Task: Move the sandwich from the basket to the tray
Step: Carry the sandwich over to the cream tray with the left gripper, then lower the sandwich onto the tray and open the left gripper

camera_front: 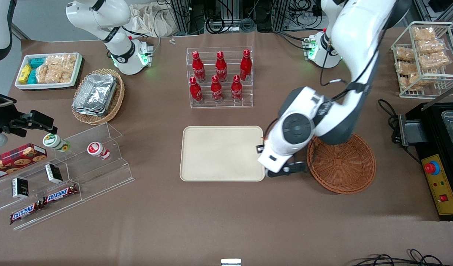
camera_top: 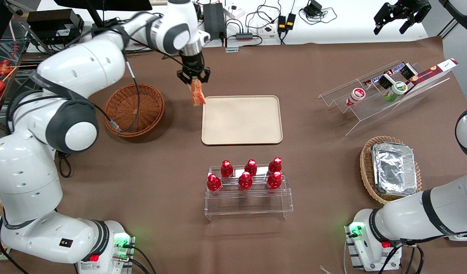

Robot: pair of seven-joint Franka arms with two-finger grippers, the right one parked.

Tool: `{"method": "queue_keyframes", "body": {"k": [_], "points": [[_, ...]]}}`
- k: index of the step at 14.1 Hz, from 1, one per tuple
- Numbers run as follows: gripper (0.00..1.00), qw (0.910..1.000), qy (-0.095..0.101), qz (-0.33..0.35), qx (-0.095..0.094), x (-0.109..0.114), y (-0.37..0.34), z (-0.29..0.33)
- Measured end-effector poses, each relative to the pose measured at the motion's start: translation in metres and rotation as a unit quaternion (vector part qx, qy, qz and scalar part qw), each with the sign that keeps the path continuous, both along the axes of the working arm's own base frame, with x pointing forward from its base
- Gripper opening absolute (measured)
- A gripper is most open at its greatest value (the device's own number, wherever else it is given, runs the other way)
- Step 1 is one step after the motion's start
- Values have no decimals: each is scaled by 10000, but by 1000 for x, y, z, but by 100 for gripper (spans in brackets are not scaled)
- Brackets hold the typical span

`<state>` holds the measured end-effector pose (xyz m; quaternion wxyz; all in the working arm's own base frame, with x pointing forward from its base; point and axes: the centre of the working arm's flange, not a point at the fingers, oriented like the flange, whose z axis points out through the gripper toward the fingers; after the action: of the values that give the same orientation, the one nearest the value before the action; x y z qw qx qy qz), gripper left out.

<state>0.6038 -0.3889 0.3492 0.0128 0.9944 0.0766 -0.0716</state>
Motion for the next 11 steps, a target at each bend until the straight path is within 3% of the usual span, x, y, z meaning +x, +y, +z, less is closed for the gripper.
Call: {"method": "queue_keyframes", "body": {"k": [3,6,9,11], "points": [[19,9995,-134,-225,-188,-16,-38,-55],[19,9979,-316,-572,-31,-38,-48,-100],[19,9961,-227,-846,130,-61,-49,-131],[19,9954,-231,-920,134,-62,-48,-132]]}}
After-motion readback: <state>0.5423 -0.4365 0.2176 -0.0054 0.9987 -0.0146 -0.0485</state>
